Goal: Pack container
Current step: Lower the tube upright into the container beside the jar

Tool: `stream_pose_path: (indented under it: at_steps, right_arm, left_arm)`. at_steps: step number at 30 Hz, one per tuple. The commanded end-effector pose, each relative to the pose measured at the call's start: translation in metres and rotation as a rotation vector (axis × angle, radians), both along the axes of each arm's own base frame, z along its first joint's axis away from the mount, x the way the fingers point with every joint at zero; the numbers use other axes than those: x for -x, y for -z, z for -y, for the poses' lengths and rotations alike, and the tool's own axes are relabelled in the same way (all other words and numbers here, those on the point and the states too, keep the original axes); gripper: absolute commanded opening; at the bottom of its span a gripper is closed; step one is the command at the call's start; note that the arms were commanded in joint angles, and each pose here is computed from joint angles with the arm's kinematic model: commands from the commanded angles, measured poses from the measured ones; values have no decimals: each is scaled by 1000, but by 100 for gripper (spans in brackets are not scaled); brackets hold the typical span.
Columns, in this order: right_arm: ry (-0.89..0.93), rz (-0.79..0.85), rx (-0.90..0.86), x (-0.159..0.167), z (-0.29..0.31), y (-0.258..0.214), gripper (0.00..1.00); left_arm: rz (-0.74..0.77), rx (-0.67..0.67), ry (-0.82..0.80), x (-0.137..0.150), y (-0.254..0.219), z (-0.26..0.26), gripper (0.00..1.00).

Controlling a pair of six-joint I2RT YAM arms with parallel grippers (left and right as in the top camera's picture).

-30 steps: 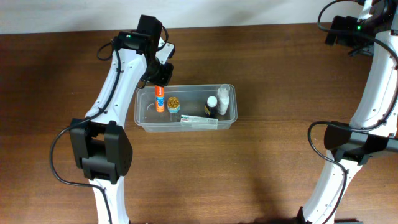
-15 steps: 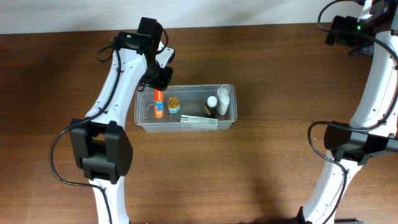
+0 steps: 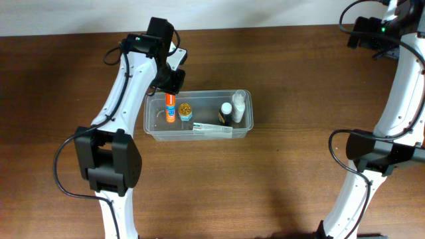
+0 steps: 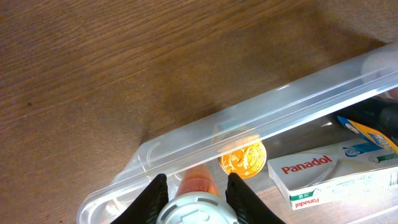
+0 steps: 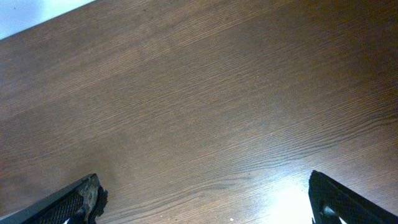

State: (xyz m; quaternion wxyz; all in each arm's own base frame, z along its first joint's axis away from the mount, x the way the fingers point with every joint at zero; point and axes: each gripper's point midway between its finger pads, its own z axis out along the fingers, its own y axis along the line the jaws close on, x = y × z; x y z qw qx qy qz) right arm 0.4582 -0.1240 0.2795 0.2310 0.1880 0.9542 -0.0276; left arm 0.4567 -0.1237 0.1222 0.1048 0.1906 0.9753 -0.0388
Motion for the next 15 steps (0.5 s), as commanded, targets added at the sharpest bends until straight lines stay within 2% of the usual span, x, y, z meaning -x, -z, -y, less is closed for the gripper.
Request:
stream_pose_path:
  at_steps: [1, 15]
  right_arm:
    - [9, 32, 14, 5, 1, -15, 98]
    - [9, 32, 14, 5, 1, -15, 98]
  left_arm:
    - [37, 1, 20, 0, -14, 1, 26]
    - [116, 19, 19, 5, -52, 0, 27]
